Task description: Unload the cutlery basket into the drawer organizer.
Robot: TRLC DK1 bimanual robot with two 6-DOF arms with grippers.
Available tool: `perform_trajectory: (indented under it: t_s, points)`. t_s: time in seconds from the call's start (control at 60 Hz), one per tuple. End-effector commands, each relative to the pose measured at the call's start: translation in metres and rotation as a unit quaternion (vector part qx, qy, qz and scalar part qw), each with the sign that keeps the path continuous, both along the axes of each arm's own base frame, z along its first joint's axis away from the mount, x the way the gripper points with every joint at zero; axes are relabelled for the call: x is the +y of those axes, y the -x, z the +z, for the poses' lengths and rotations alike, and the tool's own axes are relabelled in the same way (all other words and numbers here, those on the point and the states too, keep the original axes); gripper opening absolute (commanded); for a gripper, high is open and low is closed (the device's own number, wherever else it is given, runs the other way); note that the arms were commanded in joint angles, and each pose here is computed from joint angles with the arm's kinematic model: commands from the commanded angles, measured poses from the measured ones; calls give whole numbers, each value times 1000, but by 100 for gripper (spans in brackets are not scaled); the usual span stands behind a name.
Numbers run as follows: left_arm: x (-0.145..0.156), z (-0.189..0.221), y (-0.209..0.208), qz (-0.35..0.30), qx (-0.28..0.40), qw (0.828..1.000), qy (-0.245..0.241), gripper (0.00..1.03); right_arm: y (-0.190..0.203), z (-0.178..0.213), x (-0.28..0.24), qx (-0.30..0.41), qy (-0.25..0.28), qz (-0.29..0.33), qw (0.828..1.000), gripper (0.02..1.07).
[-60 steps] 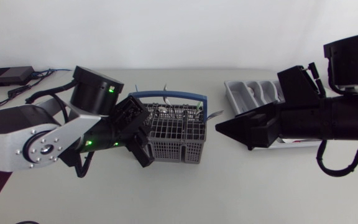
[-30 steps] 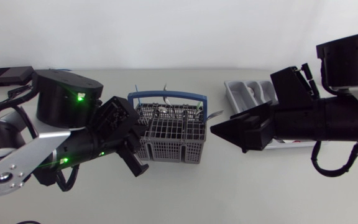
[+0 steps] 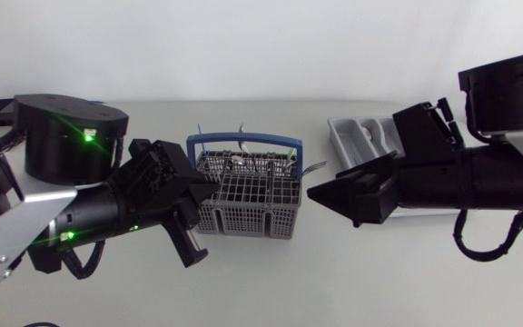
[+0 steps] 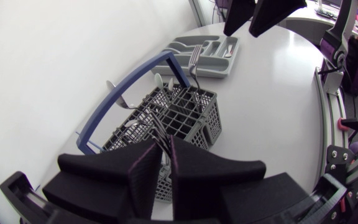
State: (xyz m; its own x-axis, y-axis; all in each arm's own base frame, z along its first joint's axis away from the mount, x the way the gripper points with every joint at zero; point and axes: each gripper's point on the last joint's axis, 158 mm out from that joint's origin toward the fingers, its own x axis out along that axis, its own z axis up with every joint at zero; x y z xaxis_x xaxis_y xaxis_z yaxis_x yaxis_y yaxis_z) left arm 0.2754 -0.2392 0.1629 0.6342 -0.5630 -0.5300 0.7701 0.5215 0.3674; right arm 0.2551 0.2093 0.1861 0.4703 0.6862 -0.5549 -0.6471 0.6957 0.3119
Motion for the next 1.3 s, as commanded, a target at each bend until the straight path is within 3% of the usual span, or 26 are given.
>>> perform_trajectory:
  t_s: [0.0, 0.75, 1.0, 1.167, 1.283]
  points:
    - [3, 9, 0, -9, -17, 1000, -2, 26, 4, -9, 0, 2, 8, 7, 1000, 102]
    - [11, 63, 31, -47, -57, 996, 51, 26, 8, -7, 5, -3, 8, 18, 1000, 102]
    - [12, 75, 37, -52, -62, 995, 57, 26, 39, -9, 43, -30, 6, 116, 993, 102]
    - [11, 87, 40, -57, -65, 994, 68, 26, 37, -14, 58, -43, 10, 135, 990, 102]
    - [7, 98, 44, -67, -52, 992, 88, 26, 27, -19, 58, -109, 49, 152, 981, 102]
